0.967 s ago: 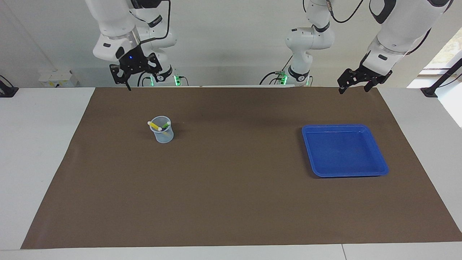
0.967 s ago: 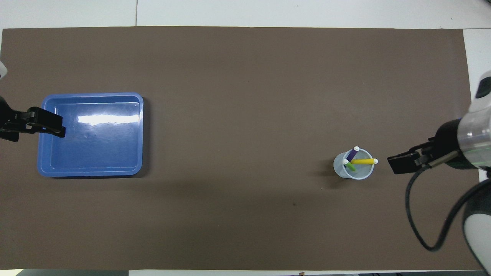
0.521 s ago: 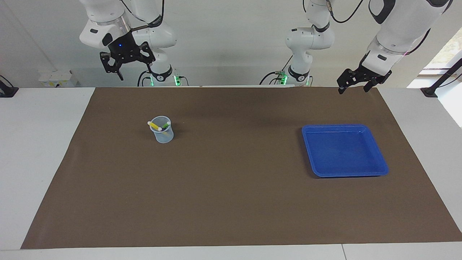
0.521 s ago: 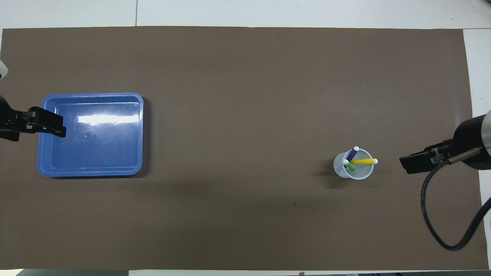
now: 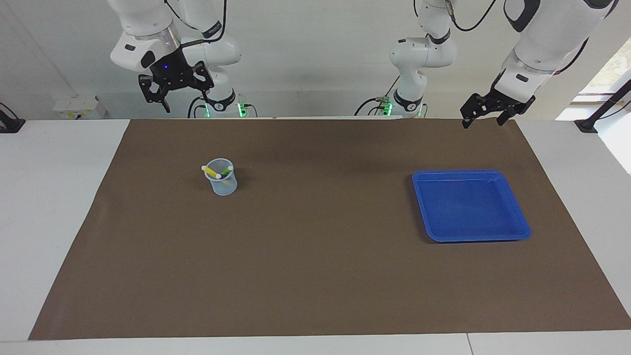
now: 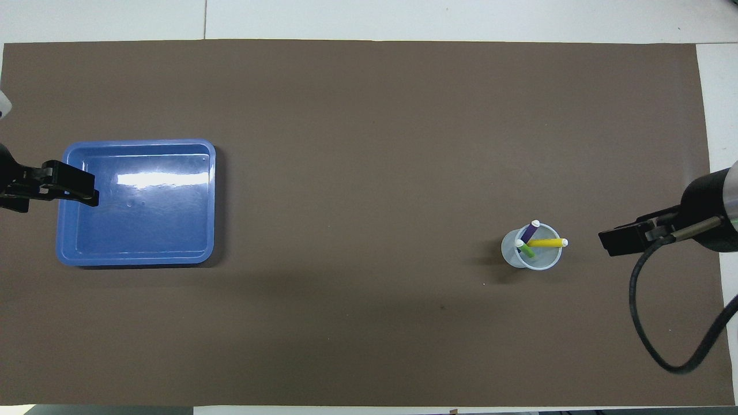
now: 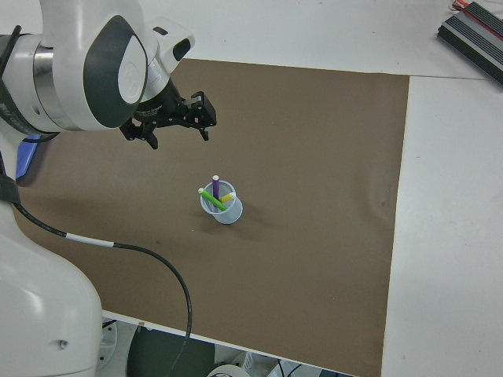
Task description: Transfer and insert pens with both arms
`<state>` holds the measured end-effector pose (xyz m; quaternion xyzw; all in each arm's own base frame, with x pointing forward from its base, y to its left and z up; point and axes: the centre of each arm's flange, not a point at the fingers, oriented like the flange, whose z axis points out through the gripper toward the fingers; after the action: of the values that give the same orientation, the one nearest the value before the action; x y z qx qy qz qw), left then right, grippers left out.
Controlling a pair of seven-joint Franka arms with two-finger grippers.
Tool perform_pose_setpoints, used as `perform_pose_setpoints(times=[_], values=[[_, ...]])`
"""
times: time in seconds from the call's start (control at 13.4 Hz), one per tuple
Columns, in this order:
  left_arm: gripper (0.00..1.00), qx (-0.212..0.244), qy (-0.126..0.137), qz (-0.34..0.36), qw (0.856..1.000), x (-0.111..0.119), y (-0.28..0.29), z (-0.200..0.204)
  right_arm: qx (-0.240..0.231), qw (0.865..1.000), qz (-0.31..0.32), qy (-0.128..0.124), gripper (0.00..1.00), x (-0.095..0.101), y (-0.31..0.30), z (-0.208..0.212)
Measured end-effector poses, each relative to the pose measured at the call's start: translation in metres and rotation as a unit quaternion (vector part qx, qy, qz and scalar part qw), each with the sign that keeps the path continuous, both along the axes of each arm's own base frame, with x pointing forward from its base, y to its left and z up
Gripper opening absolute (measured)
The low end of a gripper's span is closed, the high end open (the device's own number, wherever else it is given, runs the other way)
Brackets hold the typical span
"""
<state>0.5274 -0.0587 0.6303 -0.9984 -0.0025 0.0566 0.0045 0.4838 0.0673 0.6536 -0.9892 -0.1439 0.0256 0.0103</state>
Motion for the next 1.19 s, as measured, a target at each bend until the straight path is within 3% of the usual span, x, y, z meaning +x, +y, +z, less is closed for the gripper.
perform_pose_setpoints(times=[0.45,0.74,1.19], values=[[1.00,0.000,0.000,0.000,1.000,0.000,-0.001,0.000,-0.003,0.999,-0.049,0.013,1.00,0.008,-0.037,-0.006],[1.00,0.000,0.000,0.000,1.000,0.000,-0.001,0.000,-0.014,0.995,-0.089,0.039,1.00,0.029,-0.056,-0.027],[1.00,0.000,-0.001,0.000,1.000,0.000,-0.001,0.000,-0.015,0.994,-0.101,0.048,1.00,0.048,-0.055,-0.029]])
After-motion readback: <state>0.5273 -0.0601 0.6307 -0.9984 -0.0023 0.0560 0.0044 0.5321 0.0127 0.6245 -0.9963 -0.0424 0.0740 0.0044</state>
